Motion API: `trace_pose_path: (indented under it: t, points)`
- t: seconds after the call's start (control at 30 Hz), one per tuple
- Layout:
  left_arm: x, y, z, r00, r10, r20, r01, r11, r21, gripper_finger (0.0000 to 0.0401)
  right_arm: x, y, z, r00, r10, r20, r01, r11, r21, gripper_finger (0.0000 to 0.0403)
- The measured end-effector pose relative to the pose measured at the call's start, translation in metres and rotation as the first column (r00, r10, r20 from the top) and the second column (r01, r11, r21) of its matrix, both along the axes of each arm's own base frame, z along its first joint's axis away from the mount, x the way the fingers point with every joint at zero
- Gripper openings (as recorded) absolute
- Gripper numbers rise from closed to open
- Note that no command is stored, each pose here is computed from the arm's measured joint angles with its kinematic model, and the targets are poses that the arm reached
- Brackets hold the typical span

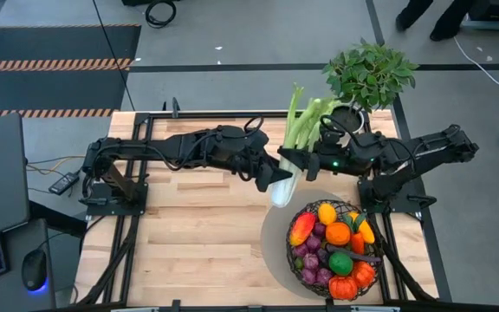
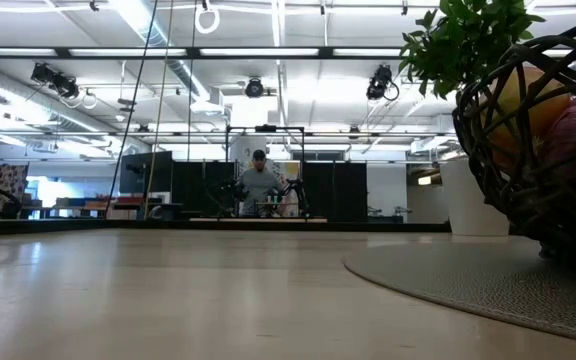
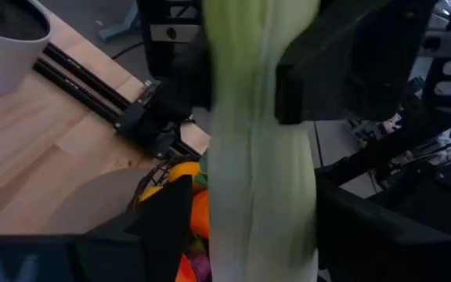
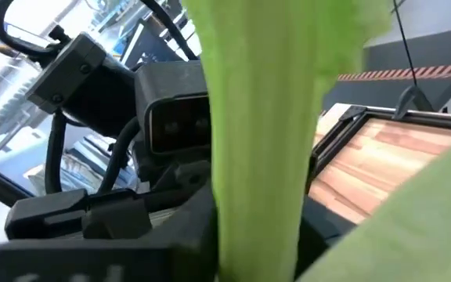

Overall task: Build produce basket
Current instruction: Put the green celery into the black basket

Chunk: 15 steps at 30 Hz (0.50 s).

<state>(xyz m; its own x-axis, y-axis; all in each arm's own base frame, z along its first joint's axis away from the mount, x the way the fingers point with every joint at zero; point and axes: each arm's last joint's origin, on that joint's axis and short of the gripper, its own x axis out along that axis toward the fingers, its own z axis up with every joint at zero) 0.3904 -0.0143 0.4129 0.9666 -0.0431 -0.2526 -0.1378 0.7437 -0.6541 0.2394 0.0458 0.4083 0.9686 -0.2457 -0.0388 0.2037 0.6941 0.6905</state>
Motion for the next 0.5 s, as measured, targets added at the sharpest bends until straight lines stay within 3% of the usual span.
trace_pose_path:
  t: [0.17, 0.5]
  points:
    - [0.0, -0.0001, 0.0001, 1.0, -0.007, 0.001, 0.007, 1.0, 0.013, 0.0258, 0.0001, 0.0006, 0.0001, 1.0, 0.021, -0.005, -0.021, 0.999, -0.025, 0.0052]
    - [-0.0003, -0.0047, 0.0019, 0.979, -0.202, 0.024, 0.203, 0.979, -0.032, 0.0248, -0.0036, -0.0008, -0.0043, 0.997, 0.027, -0.067, -0.029, 0.999, -0.034, 0.0064]
